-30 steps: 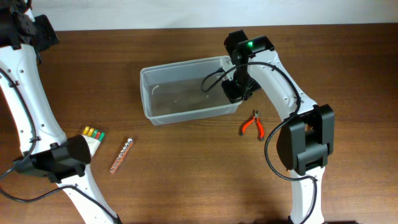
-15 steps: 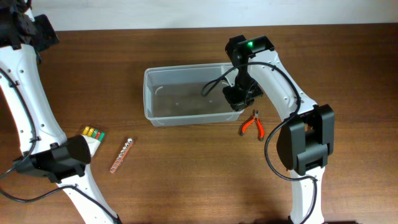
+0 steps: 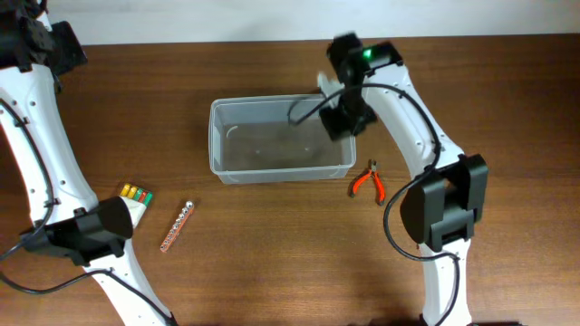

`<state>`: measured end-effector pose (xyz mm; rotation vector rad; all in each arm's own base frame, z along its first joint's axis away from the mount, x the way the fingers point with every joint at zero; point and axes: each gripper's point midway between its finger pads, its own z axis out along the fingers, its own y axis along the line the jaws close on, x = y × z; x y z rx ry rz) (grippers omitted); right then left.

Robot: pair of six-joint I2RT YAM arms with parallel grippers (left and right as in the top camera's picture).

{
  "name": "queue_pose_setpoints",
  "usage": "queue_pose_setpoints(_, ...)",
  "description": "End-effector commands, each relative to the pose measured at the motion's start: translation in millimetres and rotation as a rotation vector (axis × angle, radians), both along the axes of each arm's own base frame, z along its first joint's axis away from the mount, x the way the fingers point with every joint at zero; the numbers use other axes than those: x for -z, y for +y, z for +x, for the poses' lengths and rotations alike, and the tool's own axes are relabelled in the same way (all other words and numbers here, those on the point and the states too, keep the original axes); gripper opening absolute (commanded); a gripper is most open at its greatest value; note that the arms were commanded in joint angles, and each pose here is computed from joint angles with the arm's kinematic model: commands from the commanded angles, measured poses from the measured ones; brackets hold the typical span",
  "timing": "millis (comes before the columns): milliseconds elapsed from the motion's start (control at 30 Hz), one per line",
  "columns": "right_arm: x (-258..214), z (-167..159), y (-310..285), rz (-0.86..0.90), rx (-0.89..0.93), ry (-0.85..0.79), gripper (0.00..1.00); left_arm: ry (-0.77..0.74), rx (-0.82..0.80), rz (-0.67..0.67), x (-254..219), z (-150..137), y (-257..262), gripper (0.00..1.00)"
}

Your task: Pack container

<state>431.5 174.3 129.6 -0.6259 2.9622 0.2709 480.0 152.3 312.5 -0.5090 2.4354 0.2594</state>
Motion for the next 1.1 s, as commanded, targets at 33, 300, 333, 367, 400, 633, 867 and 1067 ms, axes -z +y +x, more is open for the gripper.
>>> queue_pose_setpoints(33,-97.8,27.4,7.1,0.084,-0.012,-0.263,0.56,0.008,0.122,0.045,-10.2,1.4,-27.4,0.06)
queue_pose_setpoints(300,-222.1,5.9,-78.2,0.091,0.243,-0.508,0.99,0.080,0.207,-0.019,-6.2,-20.1,-61.3,0.19)
queue_pose_setpoints(333,-236.5,0.1,-91.9,0.095,0.271,-0.541,0.99,0.080,0.212,-0.024,-9.9,-25.4,-64.0,0.19)
queue_pose_setpoints(367,-247.0,-5.2,-102.3,0.096,0.295,-0.565,0.99,0.076,0.214,-0.024,-14.8,-30.1,-66.1,0.20)
queue_pose_setpoints(400,-259.2,-12.2,-113.4,0.097,0.318,-0.595,0.98,0.067,0.219,-0.029,-20.0,-34.3,-69.0,0.20)
queue_pose_setpoints(633,-307.1,-75.7,-153.6,0.093,0.417,-0.683,0.99,-0.004,0.316,-0.036,-61.2,-66.5,-111.6,0.22)
queue_pose_setpoints(867,-256.4,-128.4,-157.6,0.029,0.426,-0.482,0.99,0.030,0.406,0.005,-67.7,-97.5,-152.5,0.22)
queue_pose_setpoints(1067,-196.8,-167.3,-158.0,-0.012,0.443,-0.277,0.99,0.202,0.471,0.038,-30.4,-139.2,-174.3,0.22)
